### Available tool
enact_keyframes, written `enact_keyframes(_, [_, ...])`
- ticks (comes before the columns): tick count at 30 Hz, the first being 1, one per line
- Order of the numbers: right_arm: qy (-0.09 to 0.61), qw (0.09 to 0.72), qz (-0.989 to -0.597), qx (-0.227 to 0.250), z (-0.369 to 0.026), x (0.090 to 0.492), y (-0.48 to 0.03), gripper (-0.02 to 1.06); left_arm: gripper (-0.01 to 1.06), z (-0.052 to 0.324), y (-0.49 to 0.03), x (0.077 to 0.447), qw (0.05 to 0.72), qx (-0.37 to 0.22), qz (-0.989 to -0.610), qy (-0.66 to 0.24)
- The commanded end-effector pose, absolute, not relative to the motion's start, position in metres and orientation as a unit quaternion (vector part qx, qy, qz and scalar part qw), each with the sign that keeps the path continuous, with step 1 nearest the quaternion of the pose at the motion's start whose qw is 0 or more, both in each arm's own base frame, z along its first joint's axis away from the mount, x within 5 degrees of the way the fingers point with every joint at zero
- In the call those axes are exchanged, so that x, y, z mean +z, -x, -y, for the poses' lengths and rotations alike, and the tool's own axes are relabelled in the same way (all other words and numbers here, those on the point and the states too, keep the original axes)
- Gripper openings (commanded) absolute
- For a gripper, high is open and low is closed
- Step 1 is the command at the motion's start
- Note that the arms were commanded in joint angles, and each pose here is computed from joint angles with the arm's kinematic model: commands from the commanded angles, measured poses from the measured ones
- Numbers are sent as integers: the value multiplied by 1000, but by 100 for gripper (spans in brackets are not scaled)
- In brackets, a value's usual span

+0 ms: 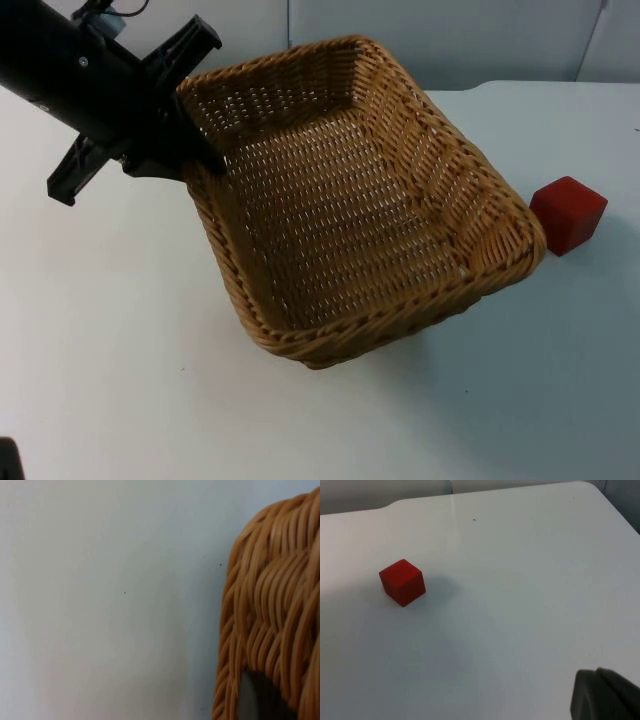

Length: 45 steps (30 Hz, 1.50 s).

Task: Pick up the basket with the left hand and place the cube into the basket with the right hand.

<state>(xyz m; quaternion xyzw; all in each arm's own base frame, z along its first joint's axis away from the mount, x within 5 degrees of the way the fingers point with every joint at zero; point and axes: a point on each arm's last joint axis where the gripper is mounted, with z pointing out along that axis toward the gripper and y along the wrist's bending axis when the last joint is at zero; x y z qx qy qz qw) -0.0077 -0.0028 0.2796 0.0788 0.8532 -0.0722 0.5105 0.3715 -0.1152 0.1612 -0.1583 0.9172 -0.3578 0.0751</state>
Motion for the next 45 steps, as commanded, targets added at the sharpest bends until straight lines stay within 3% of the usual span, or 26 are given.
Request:
enact_keyframes(1, [-77, 515, -851, -70, 3, 279, 7, 0, 0, 120, -372, 172, 80, -375, -909, 163])
enact_keyframes(45, [-77, 515, -851, -73, 3, 279, 8, 0, 0, 120, -372, 172, 81, -375, -909, 163])
